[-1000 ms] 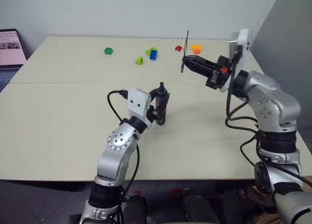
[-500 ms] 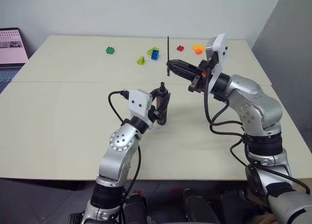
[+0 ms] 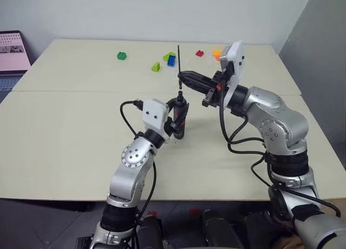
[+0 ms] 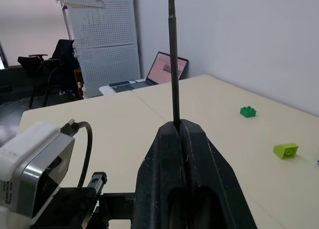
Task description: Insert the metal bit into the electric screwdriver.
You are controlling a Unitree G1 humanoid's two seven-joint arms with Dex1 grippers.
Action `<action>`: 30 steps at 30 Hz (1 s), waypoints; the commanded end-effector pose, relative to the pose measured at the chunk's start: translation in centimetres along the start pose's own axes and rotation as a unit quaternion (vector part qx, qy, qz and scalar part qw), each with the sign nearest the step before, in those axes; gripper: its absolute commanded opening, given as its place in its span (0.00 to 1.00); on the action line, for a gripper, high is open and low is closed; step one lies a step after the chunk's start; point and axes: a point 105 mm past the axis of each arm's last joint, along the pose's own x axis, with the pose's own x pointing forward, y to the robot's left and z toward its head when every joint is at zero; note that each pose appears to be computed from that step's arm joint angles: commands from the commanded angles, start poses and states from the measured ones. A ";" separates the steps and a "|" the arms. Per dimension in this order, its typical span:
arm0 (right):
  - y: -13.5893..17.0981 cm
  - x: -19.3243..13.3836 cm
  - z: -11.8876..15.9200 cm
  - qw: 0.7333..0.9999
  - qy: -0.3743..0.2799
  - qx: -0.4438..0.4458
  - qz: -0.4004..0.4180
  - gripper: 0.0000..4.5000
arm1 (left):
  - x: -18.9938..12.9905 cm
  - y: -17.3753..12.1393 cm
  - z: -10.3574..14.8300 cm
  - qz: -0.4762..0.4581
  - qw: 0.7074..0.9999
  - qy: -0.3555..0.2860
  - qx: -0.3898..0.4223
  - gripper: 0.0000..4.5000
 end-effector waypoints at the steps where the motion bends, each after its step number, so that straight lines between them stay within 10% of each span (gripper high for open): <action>1: 0.8 0.0 1.1 1.000 -0.020 -0.012 0.012 0.00 | 0.1 0.0 0.9 -0.002 1.000 -0.017 0.012 0.36; 30: 0.4 0.1 1.7 0.999 -0.043 0.006 0.007 0.00 | -0.1 0.0 0.8 -0.002 1.000 -0.015 0.014 0.36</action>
